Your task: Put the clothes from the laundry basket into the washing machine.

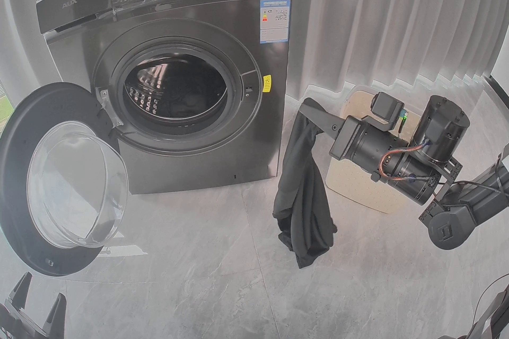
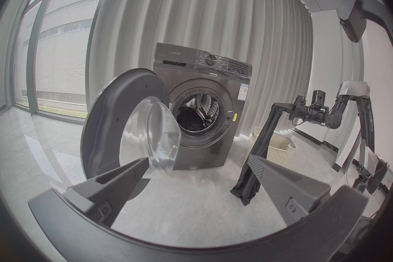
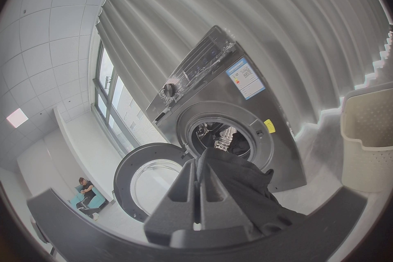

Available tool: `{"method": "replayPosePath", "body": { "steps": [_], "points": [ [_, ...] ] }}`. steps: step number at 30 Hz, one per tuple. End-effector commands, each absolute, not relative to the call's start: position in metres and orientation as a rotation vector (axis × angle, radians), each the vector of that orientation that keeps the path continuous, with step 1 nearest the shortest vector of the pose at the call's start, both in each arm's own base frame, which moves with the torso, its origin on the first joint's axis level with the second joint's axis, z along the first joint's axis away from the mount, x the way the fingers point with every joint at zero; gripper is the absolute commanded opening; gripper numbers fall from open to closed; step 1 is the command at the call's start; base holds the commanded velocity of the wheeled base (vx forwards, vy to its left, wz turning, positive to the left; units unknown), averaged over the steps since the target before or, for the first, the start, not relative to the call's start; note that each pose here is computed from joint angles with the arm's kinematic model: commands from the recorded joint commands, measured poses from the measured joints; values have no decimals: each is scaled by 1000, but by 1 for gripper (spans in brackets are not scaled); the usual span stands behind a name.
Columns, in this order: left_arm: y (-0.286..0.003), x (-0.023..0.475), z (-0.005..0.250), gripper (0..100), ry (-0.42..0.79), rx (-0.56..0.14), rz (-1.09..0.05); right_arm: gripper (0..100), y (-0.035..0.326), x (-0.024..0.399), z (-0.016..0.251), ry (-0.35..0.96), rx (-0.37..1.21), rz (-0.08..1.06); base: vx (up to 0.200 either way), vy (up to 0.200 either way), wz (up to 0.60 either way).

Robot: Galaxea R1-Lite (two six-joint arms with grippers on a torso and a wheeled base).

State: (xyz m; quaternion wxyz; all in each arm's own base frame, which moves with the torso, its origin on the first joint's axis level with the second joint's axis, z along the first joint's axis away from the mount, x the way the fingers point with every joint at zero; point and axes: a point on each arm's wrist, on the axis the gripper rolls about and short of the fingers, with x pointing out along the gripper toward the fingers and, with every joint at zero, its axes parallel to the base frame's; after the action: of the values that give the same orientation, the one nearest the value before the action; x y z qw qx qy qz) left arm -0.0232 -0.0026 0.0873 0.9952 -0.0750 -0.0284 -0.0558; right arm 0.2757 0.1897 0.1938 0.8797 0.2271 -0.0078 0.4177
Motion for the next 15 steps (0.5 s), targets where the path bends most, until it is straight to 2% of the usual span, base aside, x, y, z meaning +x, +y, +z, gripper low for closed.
{"method": "replayPosePath", "body": {
  "steps": [1, 5, 13, 15],
  "points": [
    [-3, -23, 83, 100, -56, -151, -112, 0, 192, 274, 193, -15, 476, 880, 0, 0, 0],
    [-3, -23, 83, 100, -56, -151, -112, 0, 192, 274, 192, -8, 480, 879, 0, 0, 0],
    [-3, -23, 83, 100, -56, -151, -112, 0, 195, 270, 189, 6, 479, 889, 0, 0, 600],
    [-3, -23, 83, 100, -56, -151, -111, 0, 195, 270, 188, 9, 478, 888, 0, 0, 0]
  ]
}}
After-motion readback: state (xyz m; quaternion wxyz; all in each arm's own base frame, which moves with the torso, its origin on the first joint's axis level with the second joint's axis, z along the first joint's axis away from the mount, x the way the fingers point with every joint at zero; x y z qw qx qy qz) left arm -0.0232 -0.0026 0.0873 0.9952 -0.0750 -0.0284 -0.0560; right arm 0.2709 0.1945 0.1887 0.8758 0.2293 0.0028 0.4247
